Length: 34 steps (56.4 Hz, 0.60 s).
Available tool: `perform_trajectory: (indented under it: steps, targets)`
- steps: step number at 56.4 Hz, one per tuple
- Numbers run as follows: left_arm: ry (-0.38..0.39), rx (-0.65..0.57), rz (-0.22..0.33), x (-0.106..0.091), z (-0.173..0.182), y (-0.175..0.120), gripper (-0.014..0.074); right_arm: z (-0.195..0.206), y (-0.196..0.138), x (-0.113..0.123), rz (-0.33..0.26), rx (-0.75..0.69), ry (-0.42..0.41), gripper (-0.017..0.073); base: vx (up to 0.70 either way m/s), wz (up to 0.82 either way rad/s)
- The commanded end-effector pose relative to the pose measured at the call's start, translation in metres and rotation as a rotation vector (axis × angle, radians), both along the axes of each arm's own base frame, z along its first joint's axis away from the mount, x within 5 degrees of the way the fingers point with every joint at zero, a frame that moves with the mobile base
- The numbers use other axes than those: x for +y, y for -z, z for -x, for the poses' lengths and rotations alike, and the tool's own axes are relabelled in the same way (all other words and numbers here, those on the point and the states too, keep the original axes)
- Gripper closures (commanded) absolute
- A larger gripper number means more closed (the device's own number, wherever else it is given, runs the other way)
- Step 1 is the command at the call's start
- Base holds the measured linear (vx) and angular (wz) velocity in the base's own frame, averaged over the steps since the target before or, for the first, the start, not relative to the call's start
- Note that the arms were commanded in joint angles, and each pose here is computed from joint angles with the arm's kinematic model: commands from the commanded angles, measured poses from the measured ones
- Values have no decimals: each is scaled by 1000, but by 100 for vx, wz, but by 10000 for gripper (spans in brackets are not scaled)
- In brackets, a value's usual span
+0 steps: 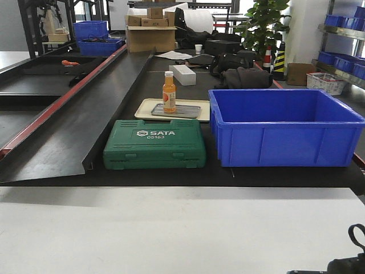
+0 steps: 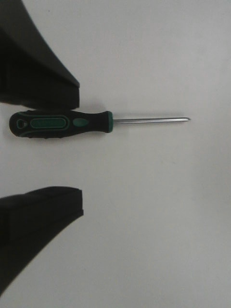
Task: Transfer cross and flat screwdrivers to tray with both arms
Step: 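Grasp the green-and-black flat screwdriver handle with the left gripper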
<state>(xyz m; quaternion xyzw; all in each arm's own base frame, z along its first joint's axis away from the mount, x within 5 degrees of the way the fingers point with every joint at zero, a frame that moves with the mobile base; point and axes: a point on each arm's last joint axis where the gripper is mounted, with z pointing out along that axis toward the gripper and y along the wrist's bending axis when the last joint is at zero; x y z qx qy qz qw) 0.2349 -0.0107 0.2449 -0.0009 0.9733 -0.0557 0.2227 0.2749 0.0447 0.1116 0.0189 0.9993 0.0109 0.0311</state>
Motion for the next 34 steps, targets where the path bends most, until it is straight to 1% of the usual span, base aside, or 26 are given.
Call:
perform_trajectory:
  steps: [1,6,10,14,22,27,34]
  targets:
    - [-13,-15,-17,2,-18,5,111,-6,-6,2,-21,-57,5,570,0,0]
    - [-51,43,-16,3,-26,22,111,-5,-5,2,-19,-51,-7,570,0,0]
    - [-64,70,-22,4,-30,31,111,-5,-5,2,-19,-46,-9,570,0,0]
    - [-86,106,-13,4,-32,39,111,-4,-5,2,-18,-43,-12,570,0,0]
    - [-82,160,-18,4,-35,52,111,-5,-5,2,-18,-44,-12,568,0,0]
    - [-72,186,-35,5,-37,59,111,-5,-5,2,-18,-44,-12,567,0,0]
    - [-73,215,-36,5,-36,70,111,-5,-5,2,-18,-45,-12,567,0,0]
